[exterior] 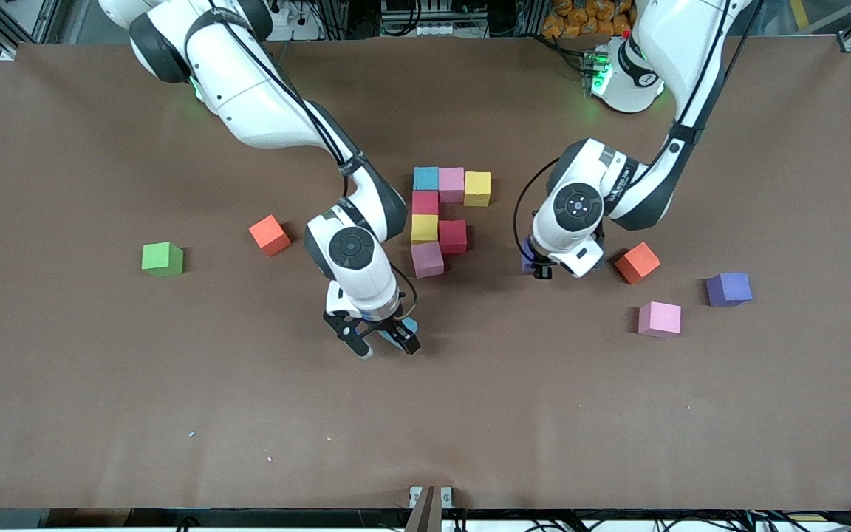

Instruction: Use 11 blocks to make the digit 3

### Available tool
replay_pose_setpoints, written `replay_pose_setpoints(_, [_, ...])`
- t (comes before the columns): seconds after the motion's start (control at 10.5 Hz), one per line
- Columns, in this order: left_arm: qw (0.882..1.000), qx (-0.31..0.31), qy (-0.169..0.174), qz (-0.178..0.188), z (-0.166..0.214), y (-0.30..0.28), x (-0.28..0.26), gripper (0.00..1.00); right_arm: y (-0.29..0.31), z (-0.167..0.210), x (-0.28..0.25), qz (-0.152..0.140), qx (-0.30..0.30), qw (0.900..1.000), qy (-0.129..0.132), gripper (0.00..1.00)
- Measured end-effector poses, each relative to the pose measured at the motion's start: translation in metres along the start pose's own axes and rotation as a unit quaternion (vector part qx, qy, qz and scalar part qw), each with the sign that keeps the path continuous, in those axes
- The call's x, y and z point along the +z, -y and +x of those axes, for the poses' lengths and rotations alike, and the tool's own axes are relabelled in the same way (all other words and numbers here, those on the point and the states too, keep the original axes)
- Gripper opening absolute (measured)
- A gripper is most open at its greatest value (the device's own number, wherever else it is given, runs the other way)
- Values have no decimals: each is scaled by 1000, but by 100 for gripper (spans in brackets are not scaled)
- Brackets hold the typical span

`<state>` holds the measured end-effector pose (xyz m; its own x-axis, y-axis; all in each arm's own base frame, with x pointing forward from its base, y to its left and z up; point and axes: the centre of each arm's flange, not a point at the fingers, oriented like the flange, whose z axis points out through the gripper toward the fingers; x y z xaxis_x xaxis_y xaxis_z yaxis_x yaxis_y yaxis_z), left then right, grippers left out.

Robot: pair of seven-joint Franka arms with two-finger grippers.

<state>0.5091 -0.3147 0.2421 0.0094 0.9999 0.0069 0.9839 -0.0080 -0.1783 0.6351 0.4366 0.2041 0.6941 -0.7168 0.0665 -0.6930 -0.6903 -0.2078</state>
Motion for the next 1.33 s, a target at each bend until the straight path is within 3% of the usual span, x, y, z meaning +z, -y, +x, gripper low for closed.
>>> replay_pose_setpoints(0.1, [1000,-5,11,7,-5,3,0,59,-3,-2,7,-13,-10,1000,-6,92])
replay_pose_setpoints(0.29, [999,-18,24,11,-18,11,2,59,-11,-4,17,-44,-36,998,-18,89])
replay_pose_setpoints(0.48, [999,-27,31,1,-28,17,9,59,-10,-8,17,-51,-57,997,-17,63])
replay_pose_setpoints(0.76, [999,-37,38,-7,-41,27,21,59,-6,-26,14,-49,-111,993,-2,59])
replay_pose_setpoints(0.95, [998,-48,41,-12,-51,34,25,59,-3,-41,13,-49,-168,984,10,57])
replay_pose_setpoints(1.33, [997,-61,45,-16,-70,45,36,59,2,-56,8,-40,-295,955,19,57])
